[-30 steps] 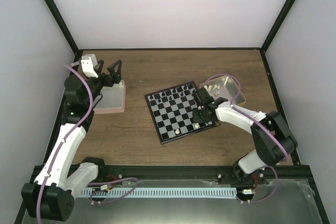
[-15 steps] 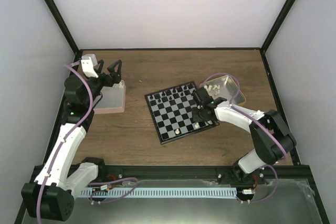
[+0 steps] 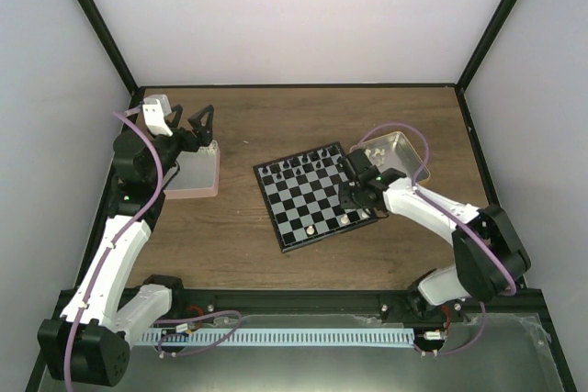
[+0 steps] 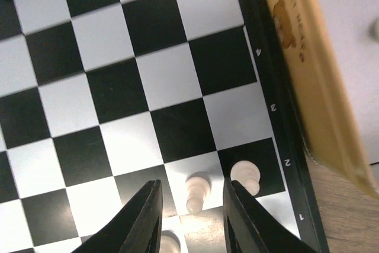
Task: Set up the chess pieces on the board
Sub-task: Place the chess piece on the chessboard, then pick up the chess piece from the storage box.
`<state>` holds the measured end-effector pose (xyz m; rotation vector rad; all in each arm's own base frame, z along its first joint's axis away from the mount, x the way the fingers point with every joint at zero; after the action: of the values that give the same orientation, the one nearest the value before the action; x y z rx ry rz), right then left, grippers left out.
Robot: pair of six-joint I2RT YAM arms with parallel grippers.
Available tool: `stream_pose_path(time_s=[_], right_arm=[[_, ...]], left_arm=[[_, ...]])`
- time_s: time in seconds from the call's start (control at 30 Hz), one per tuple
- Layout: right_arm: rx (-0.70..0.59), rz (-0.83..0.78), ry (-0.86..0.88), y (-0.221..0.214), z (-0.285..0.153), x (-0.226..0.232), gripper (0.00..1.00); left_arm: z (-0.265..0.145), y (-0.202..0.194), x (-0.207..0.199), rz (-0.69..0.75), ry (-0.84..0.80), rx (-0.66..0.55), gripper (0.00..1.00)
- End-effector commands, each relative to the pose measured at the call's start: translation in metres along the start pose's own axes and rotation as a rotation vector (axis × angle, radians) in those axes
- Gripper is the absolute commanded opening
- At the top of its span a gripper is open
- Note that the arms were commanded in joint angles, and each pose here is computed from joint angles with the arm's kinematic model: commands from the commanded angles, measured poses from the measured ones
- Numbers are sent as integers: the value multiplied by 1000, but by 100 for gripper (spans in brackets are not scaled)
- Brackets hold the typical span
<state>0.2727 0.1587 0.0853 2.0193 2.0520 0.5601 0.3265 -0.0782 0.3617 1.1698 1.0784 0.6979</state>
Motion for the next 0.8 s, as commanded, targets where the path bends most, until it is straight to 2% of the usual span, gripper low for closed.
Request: stream_pose_path(time_s=[0.0,0.2,0.33,0.57,0.77], right_arm=[[-138,52,19,32,-29,7,31],[-337,151,-75,72,-60,-12,35],[-424,206,-98,94,-78,-31,40],[-440,333,-92,107,-80,-78,50],[-388,426,-16,110,-57,-107,62]], left_arm=[[-4,12,-4,14,-14,-39,100],[-9,18,-8,14,-28,-58,100],[-9,18,-9,9,-35,-63,100],[-8,18,-10,4,-43,-60,100],[-11,21,-10,16,-30,-71,100]])
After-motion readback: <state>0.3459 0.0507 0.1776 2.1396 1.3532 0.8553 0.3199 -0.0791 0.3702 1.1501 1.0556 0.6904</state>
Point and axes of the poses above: each gripper's point midway between its finger pads, its own z axis out along the fingers, its own x axis along the line the jaws close on, y = z × x, the point moved 2 cm from there along -z, back along the fingers, and after that the axes turned 4 degrees about z, right-handed, at the moved point
